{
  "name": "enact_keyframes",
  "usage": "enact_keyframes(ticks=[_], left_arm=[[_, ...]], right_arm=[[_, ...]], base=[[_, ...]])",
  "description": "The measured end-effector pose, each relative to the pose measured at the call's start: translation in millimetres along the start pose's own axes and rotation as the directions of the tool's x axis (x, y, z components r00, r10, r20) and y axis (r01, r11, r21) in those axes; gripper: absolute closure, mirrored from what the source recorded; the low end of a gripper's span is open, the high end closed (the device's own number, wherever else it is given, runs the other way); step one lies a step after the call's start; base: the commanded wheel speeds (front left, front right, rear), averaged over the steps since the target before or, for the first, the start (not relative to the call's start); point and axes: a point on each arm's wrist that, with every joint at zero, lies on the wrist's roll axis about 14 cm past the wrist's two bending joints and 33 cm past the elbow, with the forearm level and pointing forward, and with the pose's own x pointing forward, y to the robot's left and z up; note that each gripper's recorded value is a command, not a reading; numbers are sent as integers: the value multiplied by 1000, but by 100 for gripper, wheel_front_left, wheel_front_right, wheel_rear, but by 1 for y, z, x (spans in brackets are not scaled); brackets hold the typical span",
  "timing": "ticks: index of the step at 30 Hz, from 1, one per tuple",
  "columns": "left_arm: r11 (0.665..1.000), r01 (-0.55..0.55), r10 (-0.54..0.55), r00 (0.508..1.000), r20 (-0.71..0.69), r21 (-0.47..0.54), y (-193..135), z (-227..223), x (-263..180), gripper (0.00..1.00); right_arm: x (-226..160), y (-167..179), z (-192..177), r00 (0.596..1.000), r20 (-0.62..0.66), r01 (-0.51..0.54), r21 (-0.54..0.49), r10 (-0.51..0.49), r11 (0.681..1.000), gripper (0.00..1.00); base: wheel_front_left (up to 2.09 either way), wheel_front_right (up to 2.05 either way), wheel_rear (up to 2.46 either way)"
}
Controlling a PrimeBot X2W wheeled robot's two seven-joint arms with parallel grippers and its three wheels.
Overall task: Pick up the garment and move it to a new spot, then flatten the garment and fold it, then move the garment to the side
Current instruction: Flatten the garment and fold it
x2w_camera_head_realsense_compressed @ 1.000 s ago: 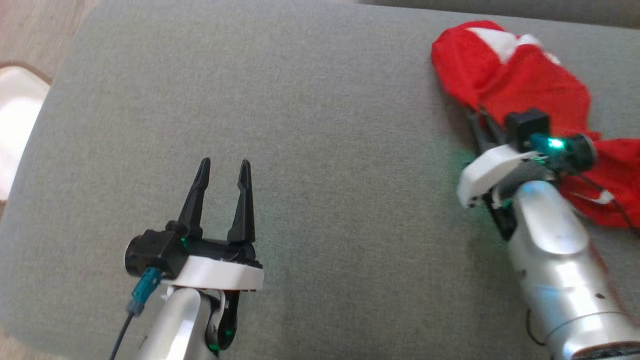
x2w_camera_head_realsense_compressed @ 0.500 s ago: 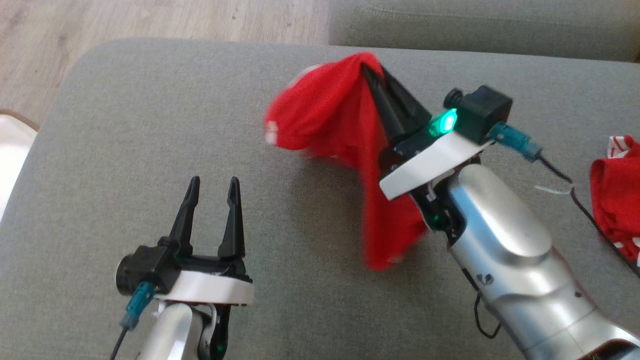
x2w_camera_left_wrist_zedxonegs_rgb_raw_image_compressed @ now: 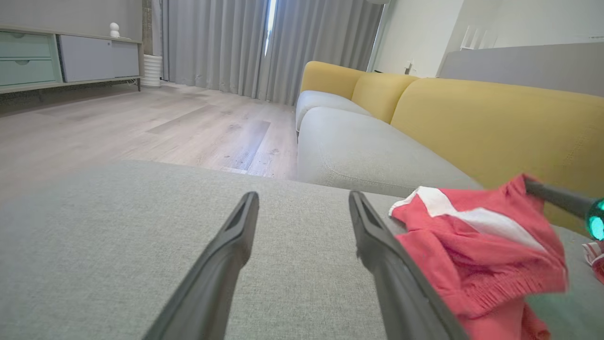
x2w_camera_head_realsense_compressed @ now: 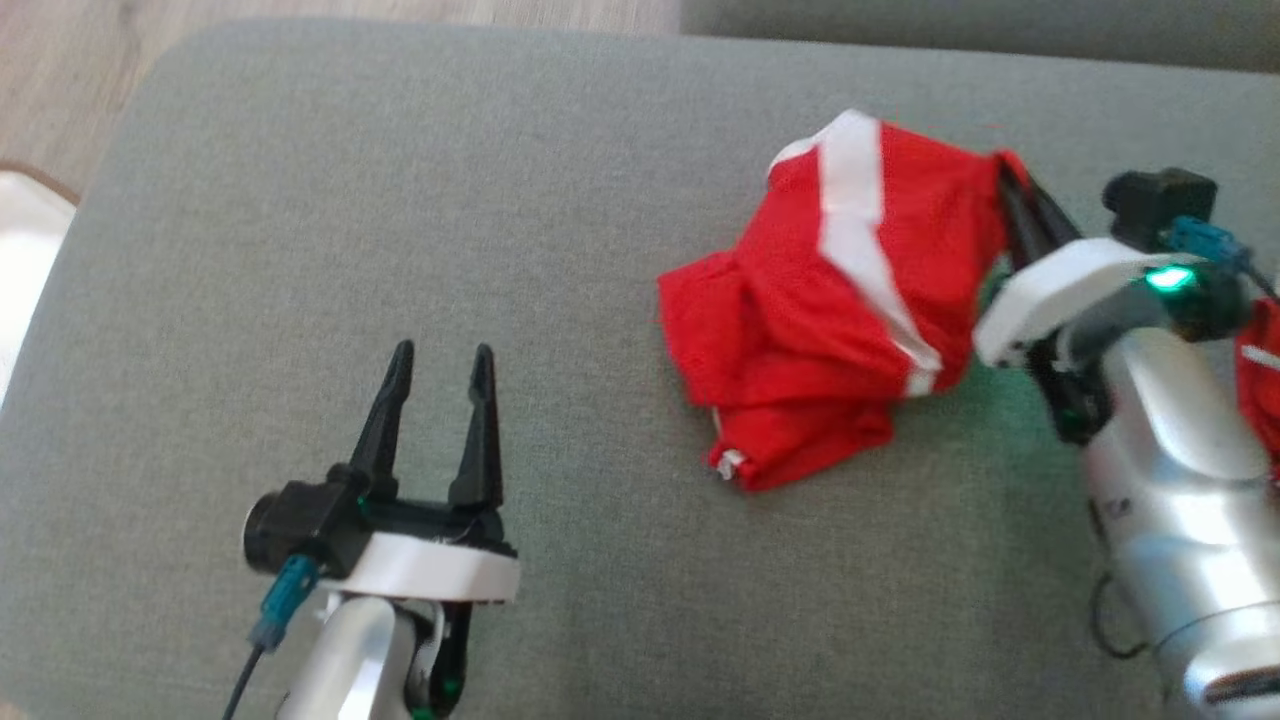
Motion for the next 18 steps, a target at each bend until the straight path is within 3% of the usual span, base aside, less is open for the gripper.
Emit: enact_keyframes(ticks=[1, 2, 6, 10, 18], left_arm=[[1000, 6, -6, 1000, -3, 0, -1, -1, 2, 0], [1000, 14, -14, 1000, -3, -2, -4, -1, 5, 0], [1000, 19, -19, 1000, 5, 3, -6, 2, 12, 0], [1000, 26, -26, 1000, 14, -4, -9, 5, 13, 0], [996, 85, -85, 995, 50, -4, -28, 16, 21, 0]], right_arm=[[1, -14, -13, 999, -47, 25, -53, -27, 998, 15], [2, -25, -19, 996, -70, 50, -74, -56, 996, 0], [14, -44, -17, 992, -74, 98, -117, -107, 988, 0], [19, -16, 6, 998, 32, 57, -125, -53, 990, 0], [-22, -30, 32, 978, 180, 122, -82, -106, 989, 0]], base=[[0, 0, 0], [0, 0, 0], [0, 0, 0], [0, 0, 0], [0, 0, 0]])
